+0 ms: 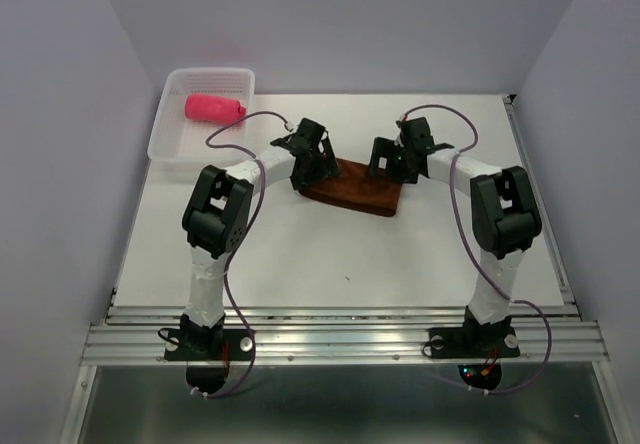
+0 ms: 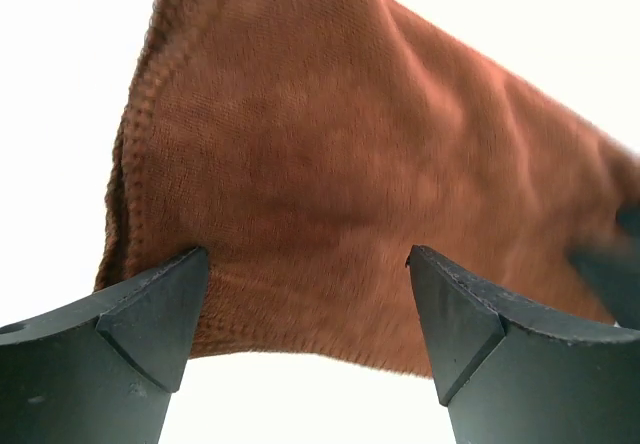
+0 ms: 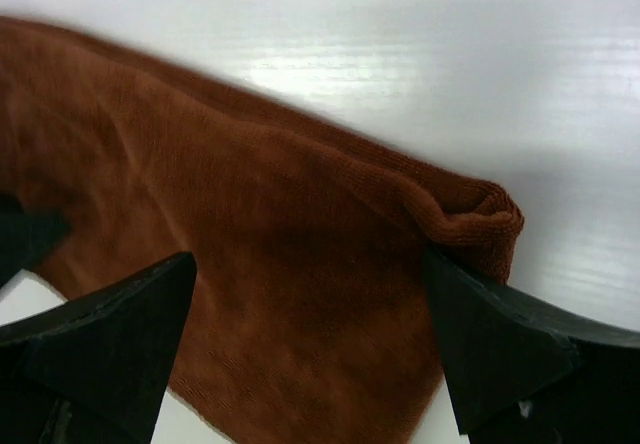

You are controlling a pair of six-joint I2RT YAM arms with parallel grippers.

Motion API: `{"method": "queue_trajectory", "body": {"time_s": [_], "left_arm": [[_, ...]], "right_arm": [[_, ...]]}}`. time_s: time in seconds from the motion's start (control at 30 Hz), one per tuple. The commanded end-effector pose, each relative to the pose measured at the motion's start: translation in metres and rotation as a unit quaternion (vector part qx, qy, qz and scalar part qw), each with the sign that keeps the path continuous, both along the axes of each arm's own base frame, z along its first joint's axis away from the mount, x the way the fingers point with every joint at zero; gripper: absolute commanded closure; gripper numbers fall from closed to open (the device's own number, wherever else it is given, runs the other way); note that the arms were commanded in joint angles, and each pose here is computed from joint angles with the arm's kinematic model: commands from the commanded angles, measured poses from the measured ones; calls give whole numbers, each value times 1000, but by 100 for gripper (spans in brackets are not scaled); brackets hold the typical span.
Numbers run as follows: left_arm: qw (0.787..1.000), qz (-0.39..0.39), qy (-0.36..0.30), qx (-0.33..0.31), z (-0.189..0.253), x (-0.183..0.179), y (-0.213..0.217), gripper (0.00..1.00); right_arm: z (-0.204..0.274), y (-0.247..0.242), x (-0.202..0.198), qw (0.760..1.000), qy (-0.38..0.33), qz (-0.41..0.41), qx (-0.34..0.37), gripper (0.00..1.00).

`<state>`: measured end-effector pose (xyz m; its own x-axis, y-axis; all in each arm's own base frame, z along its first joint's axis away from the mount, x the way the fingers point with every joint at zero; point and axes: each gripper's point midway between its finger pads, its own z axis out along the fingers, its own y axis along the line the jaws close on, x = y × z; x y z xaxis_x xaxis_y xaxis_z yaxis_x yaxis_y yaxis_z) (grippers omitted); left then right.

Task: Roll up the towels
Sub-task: Fold the towel

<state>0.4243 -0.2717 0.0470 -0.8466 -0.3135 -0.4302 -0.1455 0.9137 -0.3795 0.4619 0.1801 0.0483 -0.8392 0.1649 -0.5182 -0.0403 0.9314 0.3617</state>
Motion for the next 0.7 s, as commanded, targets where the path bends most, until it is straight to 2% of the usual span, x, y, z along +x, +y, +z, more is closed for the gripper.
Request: {"method": "queue_trajectory", "body": {"time_s": [0.0,0.07,0.1,0.17,0.2,0.23,0.27,0.33,0.4,0.53,0.67], "left_arm": [[999,-27,-26,23,0,28,-3,7],[998,-56,-21,13,-4,31,-14,7],[997,-71,-20,18,-10,36,-18,7],[996,-90,-21,17,-15,40,-24,7],[995,-99,-24,12,-18,44,-30,7],[992,-126,-27,9,-18,42,-38,7],[990,-135,-31,9,-18,43,-44,7],[985,-163,-45,17,-17,41,-53,7],[981,-185,-52,16,-17,35,-64,7],[983,-177,-46,32,-21,34,-59,7],[988,-137,-44,47,-18,40,-40,7]], "right_arm": [[0,6,-52,999,17,-16,43,0],[-1,12,-70,998,5,-28,52,0],[-19,20,-104,998,34,-30,48,0],[-9,27,-123,998,12,-46,47,0],[-16,34,-139,996,20,-55,66,0],[0,56,-146,995,-5,-40,96,0],[4,66,-154,991,1,-54,122,0],[4,89,-178,989,5,-39,143,0],[18,107,-184,986,-16,-32,165,0],[37,141,-192,987,-50,4,153,0],[56,128,-176,990,-95,-16,104,0]]}}
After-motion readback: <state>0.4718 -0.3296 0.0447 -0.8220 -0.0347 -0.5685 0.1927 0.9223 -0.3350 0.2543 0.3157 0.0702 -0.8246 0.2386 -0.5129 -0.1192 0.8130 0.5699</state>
